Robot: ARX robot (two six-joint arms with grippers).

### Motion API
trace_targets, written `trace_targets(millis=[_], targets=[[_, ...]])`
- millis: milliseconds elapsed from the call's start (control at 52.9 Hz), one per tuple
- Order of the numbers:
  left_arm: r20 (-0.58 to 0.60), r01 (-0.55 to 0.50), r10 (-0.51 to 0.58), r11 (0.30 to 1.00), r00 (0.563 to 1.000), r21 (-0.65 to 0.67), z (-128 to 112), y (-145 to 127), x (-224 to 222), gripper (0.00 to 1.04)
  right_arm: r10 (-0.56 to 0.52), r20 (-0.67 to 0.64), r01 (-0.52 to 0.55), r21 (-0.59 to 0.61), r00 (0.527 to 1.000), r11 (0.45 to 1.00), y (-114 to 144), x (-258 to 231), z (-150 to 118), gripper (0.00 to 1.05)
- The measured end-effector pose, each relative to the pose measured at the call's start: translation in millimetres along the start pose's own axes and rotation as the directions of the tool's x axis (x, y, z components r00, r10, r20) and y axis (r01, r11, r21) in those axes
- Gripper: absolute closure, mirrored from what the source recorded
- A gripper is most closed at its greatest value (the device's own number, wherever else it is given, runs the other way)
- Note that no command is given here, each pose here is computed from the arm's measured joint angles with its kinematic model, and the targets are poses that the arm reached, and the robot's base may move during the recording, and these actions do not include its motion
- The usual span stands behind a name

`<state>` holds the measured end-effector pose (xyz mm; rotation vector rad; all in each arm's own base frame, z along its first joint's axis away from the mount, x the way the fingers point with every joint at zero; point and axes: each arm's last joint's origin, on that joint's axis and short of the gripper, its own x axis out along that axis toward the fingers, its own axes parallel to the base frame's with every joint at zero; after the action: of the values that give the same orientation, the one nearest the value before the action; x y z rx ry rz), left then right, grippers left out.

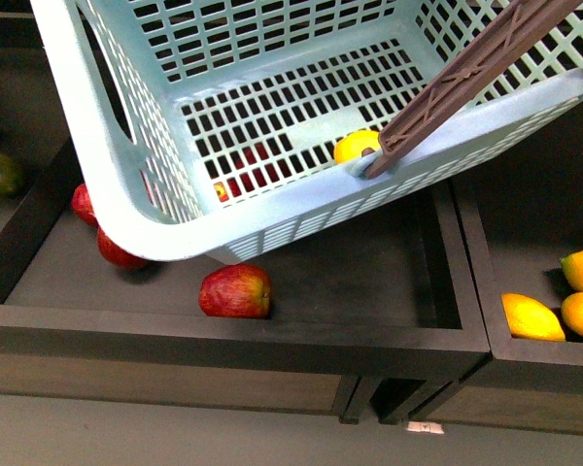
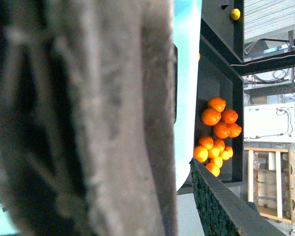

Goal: Pick lemon and mango into basket

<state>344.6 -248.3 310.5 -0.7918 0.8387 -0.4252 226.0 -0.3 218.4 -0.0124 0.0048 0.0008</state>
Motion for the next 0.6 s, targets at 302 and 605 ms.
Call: trace_targets(millis=[302, 605], targets=[[0.002, -0.001, 0.001, 1.000, 1.000, -0.004, 0.7, 0.4, -0.1, 0.77, -0.001, -0.003, 0.002, 0.003, 1.000, 1.000, 0.4, -40.9, -25.0, 1.03], [-0.002, 0.002, -0.002, 1.000, 1.000, -0.003, 0.5, 0.2, -0.1, 0.77, -0.002, -0.005, 0.002, 0.005, 1.000, 1.000, 0.5, -63.4, -36.4, 1.03]])
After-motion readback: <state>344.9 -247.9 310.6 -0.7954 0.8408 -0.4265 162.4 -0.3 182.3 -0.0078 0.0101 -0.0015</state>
